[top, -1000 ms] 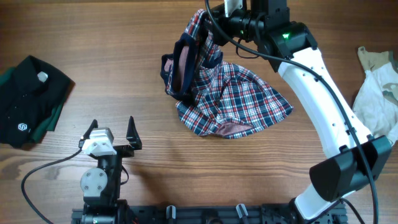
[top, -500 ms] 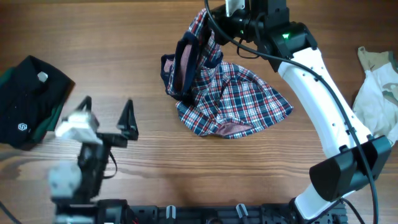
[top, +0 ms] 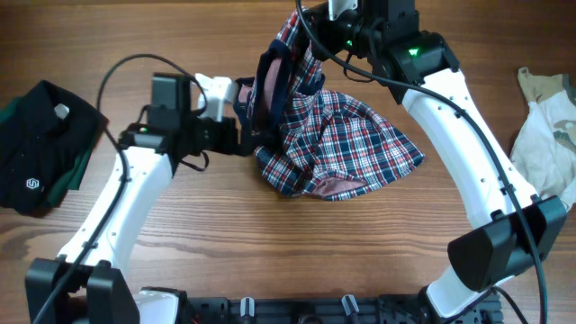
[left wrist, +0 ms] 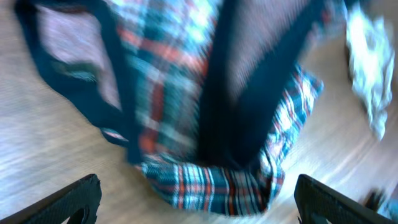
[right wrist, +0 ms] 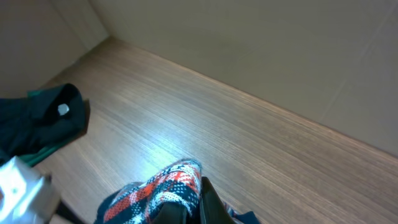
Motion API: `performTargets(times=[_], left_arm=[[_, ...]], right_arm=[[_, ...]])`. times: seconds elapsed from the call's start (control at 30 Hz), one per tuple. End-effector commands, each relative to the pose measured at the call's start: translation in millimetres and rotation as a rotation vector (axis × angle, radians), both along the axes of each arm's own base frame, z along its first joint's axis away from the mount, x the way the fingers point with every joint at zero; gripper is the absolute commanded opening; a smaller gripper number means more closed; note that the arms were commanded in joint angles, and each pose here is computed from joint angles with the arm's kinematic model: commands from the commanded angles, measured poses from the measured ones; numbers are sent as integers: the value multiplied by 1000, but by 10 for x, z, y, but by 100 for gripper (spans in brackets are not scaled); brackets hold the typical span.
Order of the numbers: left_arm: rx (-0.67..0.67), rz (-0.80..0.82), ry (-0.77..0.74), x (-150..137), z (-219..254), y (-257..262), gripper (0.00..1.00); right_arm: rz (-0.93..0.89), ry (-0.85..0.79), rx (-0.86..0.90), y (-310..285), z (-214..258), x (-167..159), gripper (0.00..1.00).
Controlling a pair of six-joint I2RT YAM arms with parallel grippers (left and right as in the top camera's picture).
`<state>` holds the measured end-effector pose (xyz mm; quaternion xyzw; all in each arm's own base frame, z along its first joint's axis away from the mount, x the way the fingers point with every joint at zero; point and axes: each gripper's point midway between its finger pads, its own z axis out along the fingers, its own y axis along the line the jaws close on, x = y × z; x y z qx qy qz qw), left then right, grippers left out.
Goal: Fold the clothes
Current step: 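Reach the left gripper to the shirt's left side and grasp the hem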
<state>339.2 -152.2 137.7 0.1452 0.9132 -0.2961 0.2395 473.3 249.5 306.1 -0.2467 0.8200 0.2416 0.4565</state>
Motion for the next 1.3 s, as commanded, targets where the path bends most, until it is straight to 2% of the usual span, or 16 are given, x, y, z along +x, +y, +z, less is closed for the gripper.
performTargets(times=[0.0, 0.03, 0.13, 0.23, 0.57, 0.7, 0.93, 0.97, 1.0, 1.03, 1.07, 1.1, 1.2, 1.27], left_arm=[[174, -173, -107, -124, -73, -213, 100], [273, -164, -133, -108, -134, -213, 100], [459, -118, -251, 19, -134, -292, 100], [510, -12, -293, 164, -69, -198, 100], [573, 128, -354, 353, 49, -21, 100], [524, 111, -372, 381, 90, -118, 100], [545, 93, -338, 389, -76, -126, 100], [552, 89, -328, 399, -137, -129, 90], [554, 84, -338, 414, -128, -136, 64], [554, 76, -359, 441, -99, -151, 45], [545, 98, -394, 510, -27, -157, 18], [534, 115, -424, 576, 38, -152, 4], [538, 129, -507, 700, 242, -68, 4], [529, 163, -608, 792, 579, 7, 4]], right_arm=[[-26, -21, -4, -25, 56, 58, 4], [-26, -21, -4, -25, 56, 59, 4], [-26, -20, -4, -25, 52, 58, 4], [-26, -14, -6, -27, 39, 51, 4], [-26, -7, -10, -31, 19, 43, 5], [-26, -6, -10, -31, 19, 43, 5], [-26, -8, -10, -30, 23, 44, 6], [-26, -11, -9, -29, 28, 47, 6], [-26, -10, -9, -29, 27, 47, 6], [-26, -10, -9, -29, 27, 47, 6], [-26, -11, -9, -31, 28, 48, 6], [-26, -10, -8, -29, 28, 47, 6], [-8, -38, -32, -34, 52, 39, 4], [0, -58, -44, -53, 127, 10, 4]])
